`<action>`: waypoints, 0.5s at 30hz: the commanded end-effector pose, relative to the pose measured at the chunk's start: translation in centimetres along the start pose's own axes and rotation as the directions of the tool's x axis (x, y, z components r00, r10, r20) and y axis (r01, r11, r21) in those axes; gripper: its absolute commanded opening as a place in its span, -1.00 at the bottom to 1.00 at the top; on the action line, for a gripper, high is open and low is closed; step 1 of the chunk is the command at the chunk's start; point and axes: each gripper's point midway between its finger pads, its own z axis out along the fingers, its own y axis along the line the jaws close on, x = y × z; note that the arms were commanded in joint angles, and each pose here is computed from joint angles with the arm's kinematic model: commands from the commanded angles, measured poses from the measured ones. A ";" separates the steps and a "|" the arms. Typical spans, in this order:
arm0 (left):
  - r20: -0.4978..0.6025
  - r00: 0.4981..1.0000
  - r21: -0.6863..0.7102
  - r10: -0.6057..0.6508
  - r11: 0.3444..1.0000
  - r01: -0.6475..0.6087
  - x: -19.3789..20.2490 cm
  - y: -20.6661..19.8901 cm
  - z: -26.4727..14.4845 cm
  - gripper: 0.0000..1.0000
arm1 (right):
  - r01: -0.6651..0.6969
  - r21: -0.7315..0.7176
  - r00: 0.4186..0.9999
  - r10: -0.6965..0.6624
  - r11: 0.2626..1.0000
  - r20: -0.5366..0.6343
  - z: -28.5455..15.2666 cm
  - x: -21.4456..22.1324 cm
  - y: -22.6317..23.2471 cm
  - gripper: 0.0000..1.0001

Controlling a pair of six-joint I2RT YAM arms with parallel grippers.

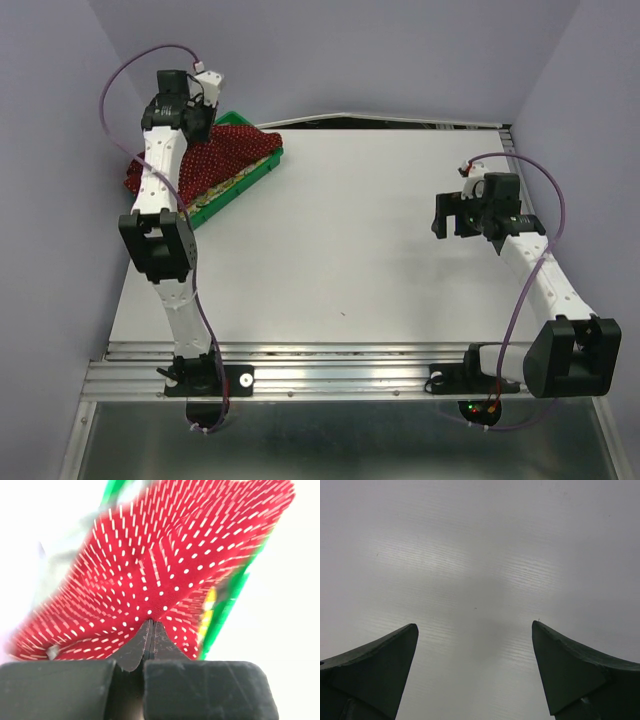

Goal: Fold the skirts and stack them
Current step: Grab the skirt from the pile, then move the skirt to the center of the board

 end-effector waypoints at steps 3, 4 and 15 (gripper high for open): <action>0.329 0.941 0.127 0.085 0.983 -0.134 -10.7 -7.6 -12.4 -1.00 | 0.003 0.000 0.996 -0.003 1.000 0.084 -1.3 -3.3 0.3 1.00; 0.343 0.935 0.160 0.087 0.976 -0.149 -11.0 -8.8 -12.9 -1.00 | 0.001 0.001 0.996 -0.001 1.000 0.088 -1.4 -3.5 0.3 1.00; 0.382 0.907 0.513 0.176 0.776 -0.367 -8.2 -27.3 -14.6 -1.00 | -0.024 0.005 0.995 0.023 1.000 0.097 -1.4 -5.4 0.0 1.00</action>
